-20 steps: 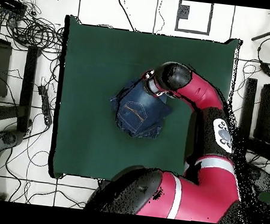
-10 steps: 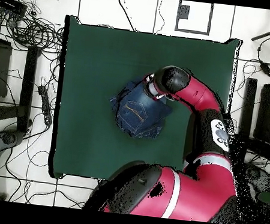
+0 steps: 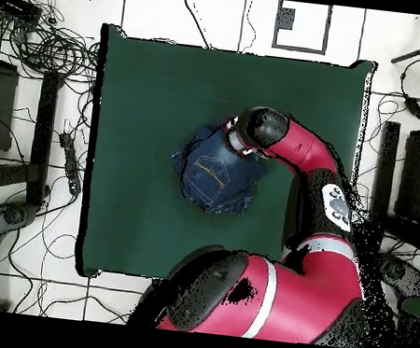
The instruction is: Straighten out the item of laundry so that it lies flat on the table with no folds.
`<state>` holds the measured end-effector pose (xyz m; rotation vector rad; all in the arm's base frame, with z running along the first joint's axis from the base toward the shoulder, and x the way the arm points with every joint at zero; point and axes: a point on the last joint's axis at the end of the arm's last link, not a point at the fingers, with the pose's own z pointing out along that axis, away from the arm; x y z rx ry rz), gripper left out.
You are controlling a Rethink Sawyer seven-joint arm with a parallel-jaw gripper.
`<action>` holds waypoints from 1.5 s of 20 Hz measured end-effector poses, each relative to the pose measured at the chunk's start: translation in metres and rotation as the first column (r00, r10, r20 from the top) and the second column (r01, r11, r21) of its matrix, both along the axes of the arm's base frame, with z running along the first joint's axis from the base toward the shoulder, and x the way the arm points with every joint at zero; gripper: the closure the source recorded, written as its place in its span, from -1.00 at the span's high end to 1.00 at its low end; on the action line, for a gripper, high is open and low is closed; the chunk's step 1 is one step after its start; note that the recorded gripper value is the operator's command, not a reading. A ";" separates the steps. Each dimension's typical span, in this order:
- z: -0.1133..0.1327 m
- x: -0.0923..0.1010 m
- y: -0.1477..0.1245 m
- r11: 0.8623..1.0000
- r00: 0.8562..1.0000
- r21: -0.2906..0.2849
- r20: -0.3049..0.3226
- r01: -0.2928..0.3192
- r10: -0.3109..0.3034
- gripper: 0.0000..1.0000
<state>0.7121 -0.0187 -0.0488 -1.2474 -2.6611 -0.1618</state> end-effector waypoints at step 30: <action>0.020 0.056 -0.034 0.903 0.760 -0.422 0.559 -0.082 0.331 -1.00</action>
